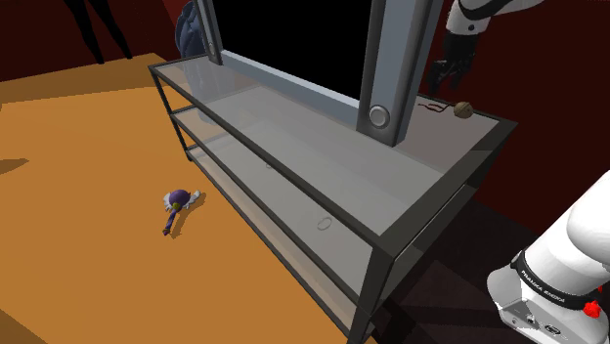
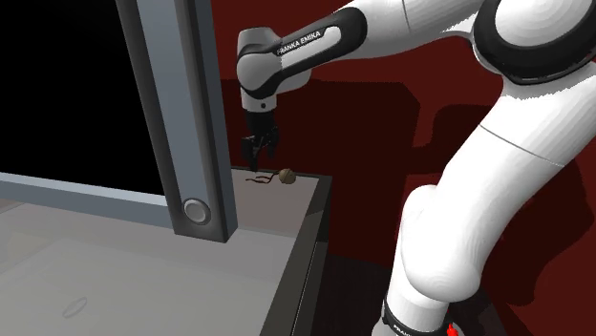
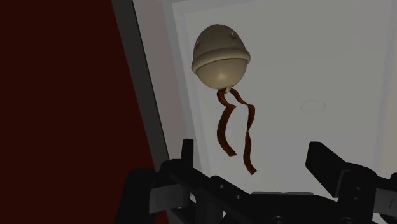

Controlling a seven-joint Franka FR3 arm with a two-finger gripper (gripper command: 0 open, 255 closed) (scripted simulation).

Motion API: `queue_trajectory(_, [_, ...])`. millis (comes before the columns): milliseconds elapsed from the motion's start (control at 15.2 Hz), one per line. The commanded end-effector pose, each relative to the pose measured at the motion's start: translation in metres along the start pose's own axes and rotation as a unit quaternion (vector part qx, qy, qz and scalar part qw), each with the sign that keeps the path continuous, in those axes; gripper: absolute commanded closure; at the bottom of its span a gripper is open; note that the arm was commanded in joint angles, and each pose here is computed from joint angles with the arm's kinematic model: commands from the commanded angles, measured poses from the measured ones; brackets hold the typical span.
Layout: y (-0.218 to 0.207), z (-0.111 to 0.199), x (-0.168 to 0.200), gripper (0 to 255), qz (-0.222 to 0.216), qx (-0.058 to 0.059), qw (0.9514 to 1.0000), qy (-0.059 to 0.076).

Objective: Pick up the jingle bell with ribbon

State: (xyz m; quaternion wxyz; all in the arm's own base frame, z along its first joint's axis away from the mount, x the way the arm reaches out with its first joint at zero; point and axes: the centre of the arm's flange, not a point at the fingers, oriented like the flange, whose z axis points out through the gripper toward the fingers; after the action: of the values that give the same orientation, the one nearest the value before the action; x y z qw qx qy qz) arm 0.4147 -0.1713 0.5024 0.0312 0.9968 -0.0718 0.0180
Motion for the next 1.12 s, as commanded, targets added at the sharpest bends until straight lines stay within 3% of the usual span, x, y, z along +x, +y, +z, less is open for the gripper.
queue_trajectory(0, [0.004, 0.009, 0.003, 0, 0.001, -0.002, 1.0000, -0.001])
queue_trajectory(528, [0.002, 0.044, 0.002, 0, 0.001, -0.002, 1.0000, -0.001])
queue_trajectory(594, [0.001, 0.043, 0.002, 255, 0.001, -0.002, 1.0000, -0.001])
queue_trajectory(1056, [0.001, 0.044, 0.001, 255, 0.001, -0.002, 1.0000, -0.001])
